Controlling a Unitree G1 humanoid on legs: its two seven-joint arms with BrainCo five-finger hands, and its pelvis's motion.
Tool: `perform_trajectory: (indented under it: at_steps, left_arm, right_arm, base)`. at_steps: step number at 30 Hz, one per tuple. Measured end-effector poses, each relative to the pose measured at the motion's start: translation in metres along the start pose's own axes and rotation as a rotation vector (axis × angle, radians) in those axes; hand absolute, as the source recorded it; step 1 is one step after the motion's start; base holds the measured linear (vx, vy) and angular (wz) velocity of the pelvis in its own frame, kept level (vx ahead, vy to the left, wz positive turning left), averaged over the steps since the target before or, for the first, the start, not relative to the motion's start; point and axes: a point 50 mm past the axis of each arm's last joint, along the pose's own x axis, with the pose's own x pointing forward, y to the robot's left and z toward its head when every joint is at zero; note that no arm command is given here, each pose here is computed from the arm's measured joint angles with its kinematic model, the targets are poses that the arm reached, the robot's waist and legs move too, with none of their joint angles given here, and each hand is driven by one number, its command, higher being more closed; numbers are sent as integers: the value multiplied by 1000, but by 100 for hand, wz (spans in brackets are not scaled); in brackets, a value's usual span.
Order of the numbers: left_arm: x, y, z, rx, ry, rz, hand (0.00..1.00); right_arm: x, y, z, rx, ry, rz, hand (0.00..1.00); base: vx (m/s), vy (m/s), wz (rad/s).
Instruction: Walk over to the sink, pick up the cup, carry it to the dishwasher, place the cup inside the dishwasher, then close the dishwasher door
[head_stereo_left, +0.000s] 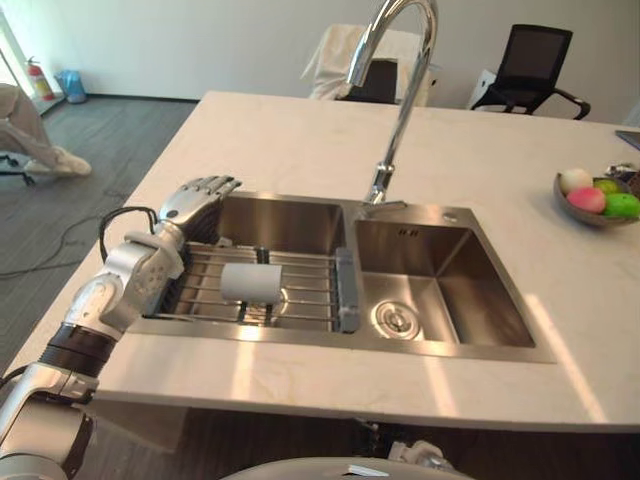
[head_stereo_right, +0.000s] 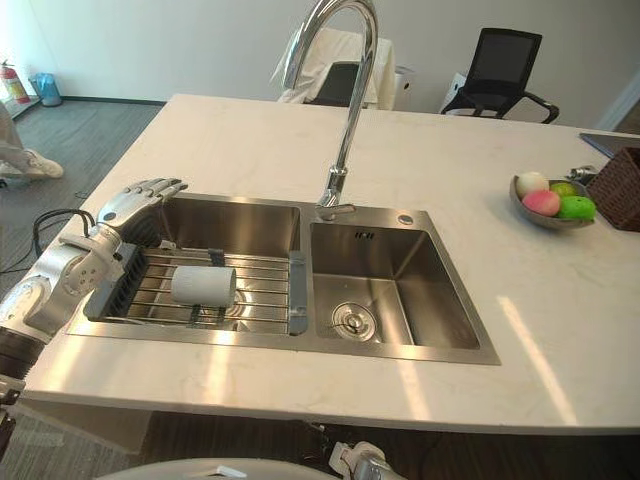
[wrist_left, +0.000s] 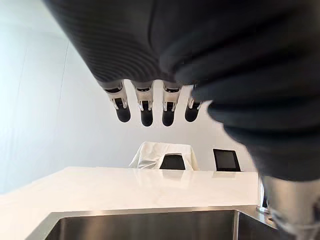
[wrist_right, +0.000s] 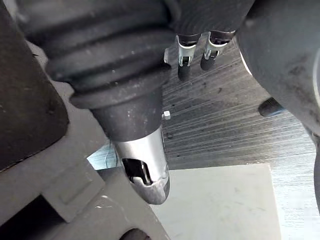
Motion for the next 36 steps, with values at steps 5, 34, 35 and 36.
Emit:
perform_trajectory:
  at_steps: [5,34,35,36]
  left_arm:
    - [-20,-1,17,-13,-96,-12,0]
    - [-46,-59,51,-180,-63,-218,0]
    - [-45,-61,51,-180,-57,-221,0]
    - [-45,-65,51,-192,-49,-227,0]
  right_arm:
    - [-1,-6,9,-24,12,-10,0]
    - [0,-5,-1,-54,91,18,0]
    - [0,-5,-1,-53,94,18,0]
    - [1,-4,-1,-56,100,20,0]
  base:
    - [-17,-3,-28]
    - [-14,-15,-1]
    - [-60,-8,0]
    - [-43,-5,0]
